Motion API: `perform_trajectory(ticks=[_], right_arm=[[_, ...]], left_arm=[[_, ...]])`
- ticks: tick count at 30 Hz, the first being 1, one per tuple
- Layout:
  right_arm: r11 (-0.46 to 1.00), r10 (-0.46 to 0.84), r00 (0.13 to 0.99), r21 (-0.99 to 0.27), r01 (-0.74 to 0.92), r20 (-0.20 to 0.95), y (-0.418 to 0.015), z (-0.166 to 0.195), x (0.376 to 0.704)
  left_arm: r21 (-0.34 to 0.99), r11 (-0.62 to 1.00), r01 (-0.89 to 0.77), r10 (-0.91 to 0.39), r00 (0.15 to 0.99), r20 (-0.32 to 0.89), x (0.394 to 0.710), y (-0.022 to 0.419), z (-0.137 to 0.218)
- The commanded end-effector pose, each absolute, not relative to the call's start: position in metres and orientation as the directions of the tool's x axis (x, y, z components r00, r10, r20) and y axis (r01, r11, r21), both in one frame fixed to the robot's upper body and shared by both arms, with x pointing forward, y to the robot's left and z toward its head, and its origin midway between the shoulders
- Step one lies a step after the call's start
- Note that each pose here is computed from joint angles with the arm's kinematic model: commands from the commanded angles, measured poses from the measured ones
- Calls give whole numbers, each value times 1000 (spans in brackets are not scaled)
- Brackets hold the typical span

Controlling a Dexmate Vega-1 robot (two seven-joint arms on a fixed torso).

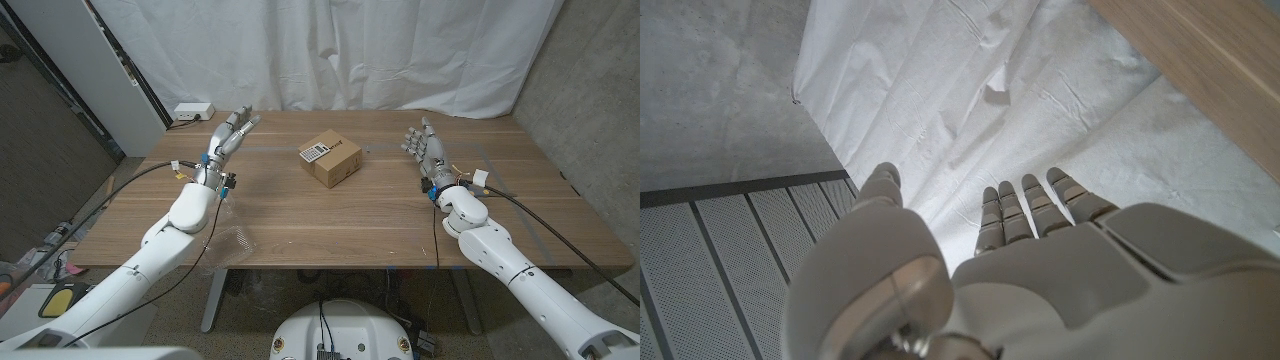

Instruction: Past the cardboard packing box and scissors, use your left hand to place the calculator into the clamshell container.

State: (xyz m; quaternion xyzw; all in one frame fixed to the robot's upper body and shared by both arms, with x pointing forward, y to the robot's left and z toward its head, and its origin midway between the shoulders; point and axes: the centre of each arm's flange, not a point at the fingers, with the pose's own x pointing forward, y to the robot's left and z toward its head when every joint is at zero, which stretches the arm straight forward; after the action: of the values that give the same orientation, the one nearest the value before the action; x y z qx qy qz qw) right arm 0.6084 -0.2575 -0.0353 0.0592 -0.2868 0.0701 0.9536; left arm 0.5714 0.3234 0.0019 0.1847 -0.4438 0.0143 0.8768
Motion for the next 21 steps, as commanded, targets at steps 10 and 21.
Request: perform_trajectory(ticks=[10, 21], right_arm=[[976, 78, 823, 125, -177, 563, -258, -40, 611], [970, 70, 816, 153, -191, 573, -256, -42, 612]], left_arm=[[362, 861, -356, -124, 544, 830, 560, 317, 1], [430, 804, -410, -151, 558, 816, 551, 312, 4]])
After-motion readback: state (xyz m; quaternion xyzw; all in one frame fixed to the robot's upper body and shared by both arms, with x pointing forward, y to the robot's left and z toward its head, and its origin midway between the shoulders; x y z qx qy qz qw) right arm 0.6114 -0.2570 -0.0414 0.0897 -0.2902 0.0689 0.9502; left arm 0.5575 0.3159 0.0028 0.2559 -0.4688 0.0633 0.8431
